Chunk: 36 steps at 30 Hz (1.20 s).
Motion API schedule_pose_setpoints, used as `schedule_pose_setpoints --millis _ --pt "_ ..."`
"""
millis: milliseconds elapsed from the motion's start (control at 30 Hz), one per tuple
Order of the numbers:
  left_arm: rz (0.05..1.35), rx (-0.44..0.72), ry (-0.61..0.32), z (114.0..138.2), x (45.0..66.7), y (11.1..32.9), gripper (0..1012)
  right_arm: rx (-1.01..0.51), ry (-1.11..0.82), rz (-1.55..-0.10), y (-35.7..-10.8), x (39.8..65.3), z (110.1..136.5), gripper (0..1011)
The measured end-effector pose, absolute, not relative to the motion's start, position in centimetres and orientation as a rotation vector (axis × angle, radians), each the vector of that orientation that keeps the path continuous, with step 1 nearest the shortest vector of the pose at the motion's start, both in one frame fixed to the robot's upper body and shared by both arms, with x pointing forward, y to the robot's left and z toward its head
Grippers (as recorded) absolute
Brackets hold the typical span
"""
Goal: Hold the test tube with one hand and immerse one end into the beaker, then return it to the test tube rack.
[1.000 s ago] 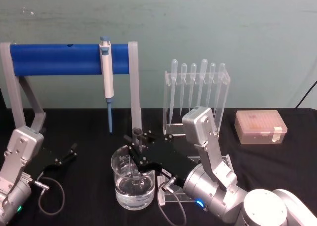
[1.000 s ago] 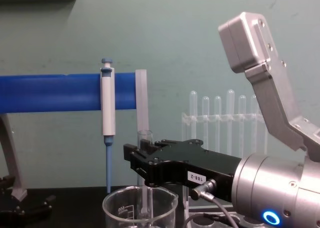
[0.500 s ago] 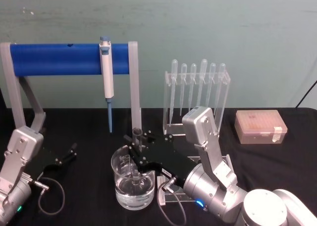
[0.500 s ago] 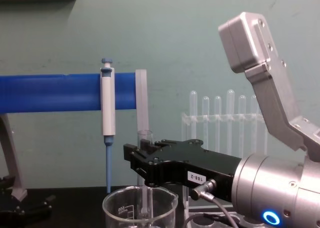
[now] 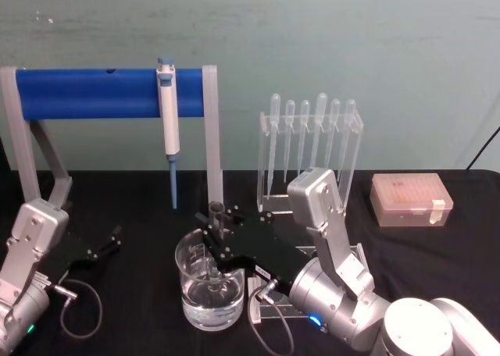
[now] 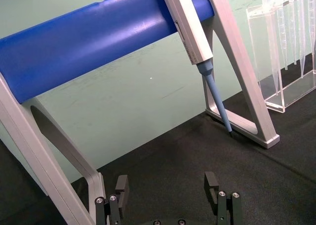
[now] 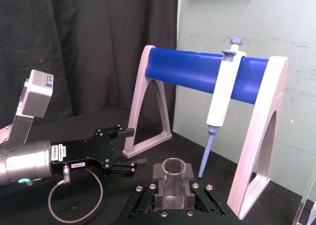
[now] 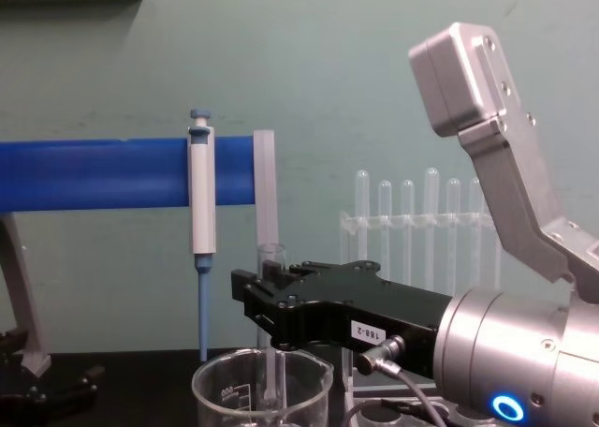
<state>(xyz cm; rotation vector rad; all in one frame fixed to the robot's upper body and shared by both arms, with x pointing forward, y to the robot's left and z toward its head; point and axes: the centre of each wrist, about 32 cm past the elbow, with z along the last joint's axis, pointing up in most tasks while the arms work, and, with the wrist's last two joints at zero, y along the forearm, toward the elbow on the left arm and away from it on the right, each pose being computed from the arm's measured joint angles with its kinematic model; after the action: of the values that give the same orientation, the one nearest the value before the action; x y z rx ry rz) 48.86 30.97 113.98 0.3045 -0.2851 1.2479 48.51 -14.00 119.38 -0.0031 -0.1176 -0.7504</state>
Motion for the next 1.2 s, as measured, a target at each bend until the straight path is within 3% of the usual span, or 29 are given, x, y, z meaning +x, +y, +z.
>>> schedule_pose_setpoints --millis 1200 --pt "1.248 0.304 -0.285 113.98 48.86 30.97 1000 -0.003 -0.118 -0.75 -14.0 48.51 119.38 225"
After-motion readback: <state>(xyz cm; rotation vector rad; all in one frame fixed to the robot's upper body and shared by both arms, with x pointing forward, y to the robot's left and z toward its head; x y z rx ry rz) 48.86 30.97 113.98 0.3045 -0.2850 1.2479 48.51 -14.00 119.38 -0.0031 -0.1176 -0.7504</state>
